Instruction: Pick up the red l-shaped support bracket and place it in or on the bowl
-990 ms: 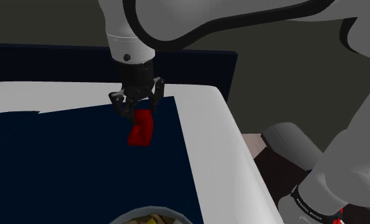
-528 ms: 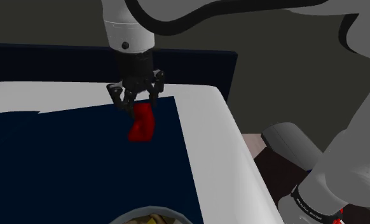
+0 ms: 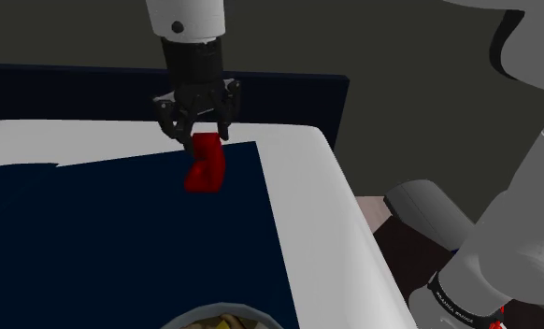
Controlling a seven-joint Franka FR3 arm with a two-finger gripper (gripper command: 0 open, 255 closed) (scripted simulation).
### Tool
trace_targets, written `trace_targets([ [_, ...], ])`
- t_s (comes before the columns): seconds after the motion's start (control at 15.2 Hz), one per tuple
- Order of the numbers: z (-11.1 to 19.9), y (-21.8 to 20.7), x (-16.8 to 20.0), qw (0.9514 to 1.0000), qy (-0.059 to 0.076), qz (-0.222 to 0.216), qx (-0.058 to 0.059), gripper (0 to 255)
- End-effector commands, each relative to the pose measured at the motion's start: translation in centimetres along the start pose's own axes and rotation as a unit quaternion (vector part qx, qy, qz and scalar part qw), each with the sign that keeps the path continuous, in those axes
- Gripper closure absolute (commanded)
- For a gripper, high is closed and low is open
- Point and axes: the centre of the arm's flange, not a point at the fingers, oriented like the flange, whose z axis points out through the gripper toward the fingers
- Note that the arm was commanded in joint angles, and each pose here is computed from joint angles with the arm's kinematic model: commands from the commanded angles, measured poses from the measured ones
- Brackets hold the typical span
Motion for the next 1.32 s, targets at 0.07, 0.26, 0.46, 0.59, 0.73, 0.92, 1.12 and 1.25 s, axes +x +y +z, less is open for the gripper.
trace_targets([
  [0.07, -1.6, 0.0, 0.2, 1.0000, 0.000, 0.000, 0.000, 255],
  [0.26, -3.2, 0.1, 0.2, 1.0000, 0.000, 0.000, 0.000, 255],
  [0.46, -4.8, 0.1, 0.3, 1.0000, 0.000, 0.000, 0.000, 255],
  [0.59, -5.9, 0.2, 0.4, 1.0000, 0.000, 0.000, 0.000, 255],
  [0.73, -6.9, 0.2, 0.4, 1.0000, 0.000, 0.000, 0.000, 255],
  [0.92, -8.5, 0.3, 0.5, 1.0000, 0.000, 0.000, 0.000, 255],
  [1.12, -10.1, 0.3, 0.6, 1.0000, 0.000, 0.000, 0.000, 255],
  [1.25, -10.7, 0.4, 0.6, 1.0000, 0.000, 0.000, 0.000, 255],
])
